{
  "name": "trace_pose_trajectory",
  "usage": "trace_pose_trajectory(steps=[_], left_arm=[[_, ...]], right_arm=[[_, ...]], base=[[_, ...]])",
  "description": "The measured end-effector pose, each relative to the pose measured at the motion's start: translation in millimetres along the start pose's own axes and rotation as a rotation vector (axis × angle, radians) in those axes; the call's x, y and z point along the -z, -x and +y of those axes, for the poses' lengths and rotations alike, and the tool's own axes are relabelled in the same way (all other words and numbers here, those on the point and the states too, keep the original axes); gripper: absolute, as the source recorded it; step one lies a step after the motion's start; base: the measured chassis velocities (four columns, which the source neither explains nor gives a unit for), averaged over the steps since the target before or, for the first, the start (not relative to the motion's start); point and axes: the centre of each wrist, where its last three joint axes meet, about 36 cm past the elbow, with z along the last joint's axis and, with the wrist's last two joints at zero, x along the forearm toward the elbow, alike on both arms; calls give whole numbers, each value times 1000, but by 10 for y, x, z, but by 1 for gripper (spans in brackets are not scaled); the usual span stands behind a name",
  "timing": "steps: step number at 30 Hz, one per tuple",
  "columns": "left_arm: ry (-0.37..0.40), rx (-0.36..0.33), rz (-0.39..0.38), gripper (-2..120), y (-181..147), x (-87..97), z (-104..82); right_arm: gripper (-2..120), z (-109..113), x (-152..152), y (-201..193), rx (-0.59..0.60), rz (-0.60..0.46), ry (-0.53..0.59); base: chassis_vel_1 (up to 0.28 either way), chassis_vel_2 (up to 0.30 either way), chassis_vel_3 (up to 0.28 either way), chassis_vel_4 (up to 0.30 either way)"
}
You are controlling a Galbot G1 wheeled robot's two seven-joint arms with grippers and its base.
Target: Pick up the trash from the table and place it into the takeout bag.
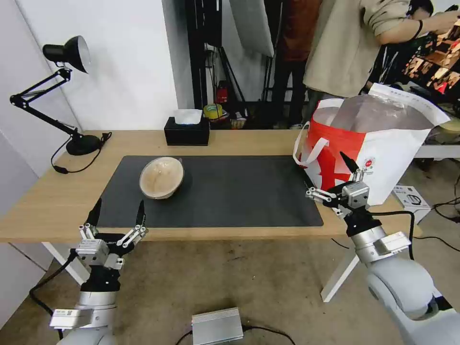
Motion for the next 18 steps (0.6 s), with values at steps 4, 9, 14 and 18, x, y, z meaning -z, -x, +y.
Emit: trace_pose_trajectory(steps=[4, 9, 14, 18], left_arm=[[0, -2, -2, 100, 2, 13, -2], [0, -3, -2, 100, 3, 16, -4], [1, -4, -3, 100, 6, 17, 0], [1, -4, -1, 100, 5, 12, 2]], right_arm=[[100, 30, 15, -53, -1, 6, 3], [100, 56, 48, -122, -4, 14, 7], [100, 110, 59, -185, -17, 35, 13], [100, 186, 43, -263, -27, 54, 25]], base=[[0, 0, 0, 0], [0, 0, 0, 0], [0, 0, 0, 0], [0, 0, 0, 0]])
